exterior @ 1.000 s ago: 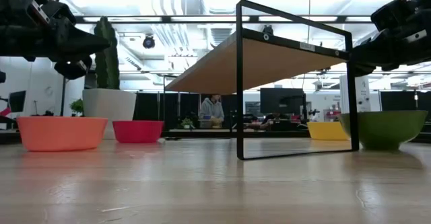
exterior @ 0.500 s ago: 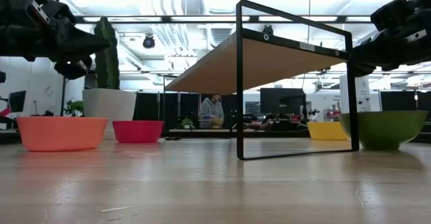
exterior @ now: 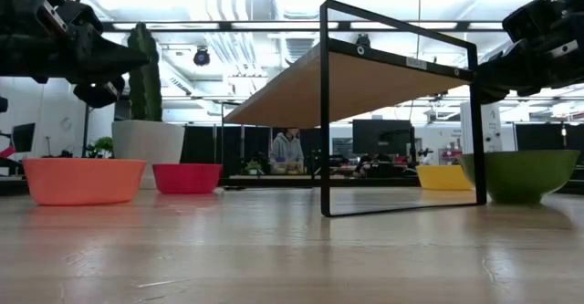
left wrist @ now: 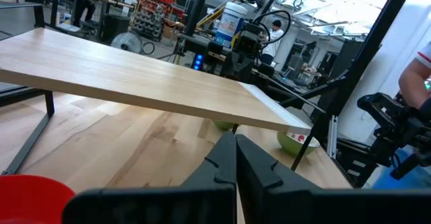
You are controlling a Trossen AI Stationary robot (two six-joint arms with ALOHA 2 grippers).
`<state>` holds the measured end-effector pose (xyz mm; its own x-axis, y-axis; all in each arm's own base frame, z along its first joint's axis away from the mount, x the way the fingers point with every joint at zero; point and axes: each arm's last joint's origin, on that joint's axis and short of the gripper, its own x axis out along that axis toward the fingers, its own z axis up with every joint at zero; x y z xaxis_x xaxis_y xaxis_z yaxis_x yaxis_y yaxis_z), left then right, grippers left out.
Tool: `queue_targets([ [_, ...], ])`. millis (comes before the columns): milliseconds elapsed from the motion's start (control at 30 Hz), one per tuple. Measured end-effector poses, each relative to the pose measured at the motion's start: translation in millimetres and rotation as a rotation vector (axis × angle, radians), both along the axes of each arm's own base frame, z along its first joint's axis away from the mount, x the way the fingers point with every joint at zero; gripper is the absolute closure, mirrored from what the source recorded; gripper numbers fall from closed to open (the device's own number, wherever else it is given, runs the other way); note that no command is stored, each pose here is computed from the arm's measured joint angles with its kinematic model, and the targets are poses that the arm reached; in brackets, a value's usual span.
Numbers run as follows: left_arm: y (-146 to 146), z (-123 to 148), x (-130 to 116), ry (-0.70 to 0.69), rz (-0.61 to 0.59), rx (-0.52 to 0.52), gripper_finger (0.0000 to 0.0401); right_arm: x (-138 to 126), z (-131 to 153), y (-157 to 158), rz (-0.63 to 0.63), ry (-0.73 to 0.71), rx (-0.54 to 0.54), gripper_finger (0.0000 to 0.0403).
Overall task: Pick & Place Mini bowls
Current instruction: Put the top right white patterned bowl on the shelf
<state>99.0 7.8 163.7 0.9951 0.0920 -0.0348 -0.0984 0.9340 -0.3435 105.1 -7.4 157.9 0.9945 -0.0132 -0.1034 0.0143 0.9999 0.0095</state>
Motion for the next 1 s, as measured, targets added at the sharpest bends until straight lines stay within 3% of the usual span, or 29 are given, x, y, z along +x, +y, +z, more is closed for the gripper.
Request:
queue_targets([
  [600, 0.0, -0.1, 0.0, 0.0, 0.0, 0.0, 0.0401, 0.1, 1.2, 0.0, 0.004, -0.012, -0.025, 0.0394],
  [667, 0.0, -0.1, 0.0, 0.0, 0.0, 0.0, 0.0401, 0.2, 2.4, 0.2, -0.007, -0.025, 0.14, 0.0394],
  [900, 0.0, 0.0, 0.0, 0.0, 0.0, 0.0, 0.0401, 0.5, 7.1, -0.6, -0.088, -0.086, 1.062, 0.0394],
  [1000, 0.0, 0.0, 0.0, 0.0, 0.0, 0.0, 0.0401, 0.4, 7.1, -1.5, -0.131, -0.11, 1.254, 0.0394],
])
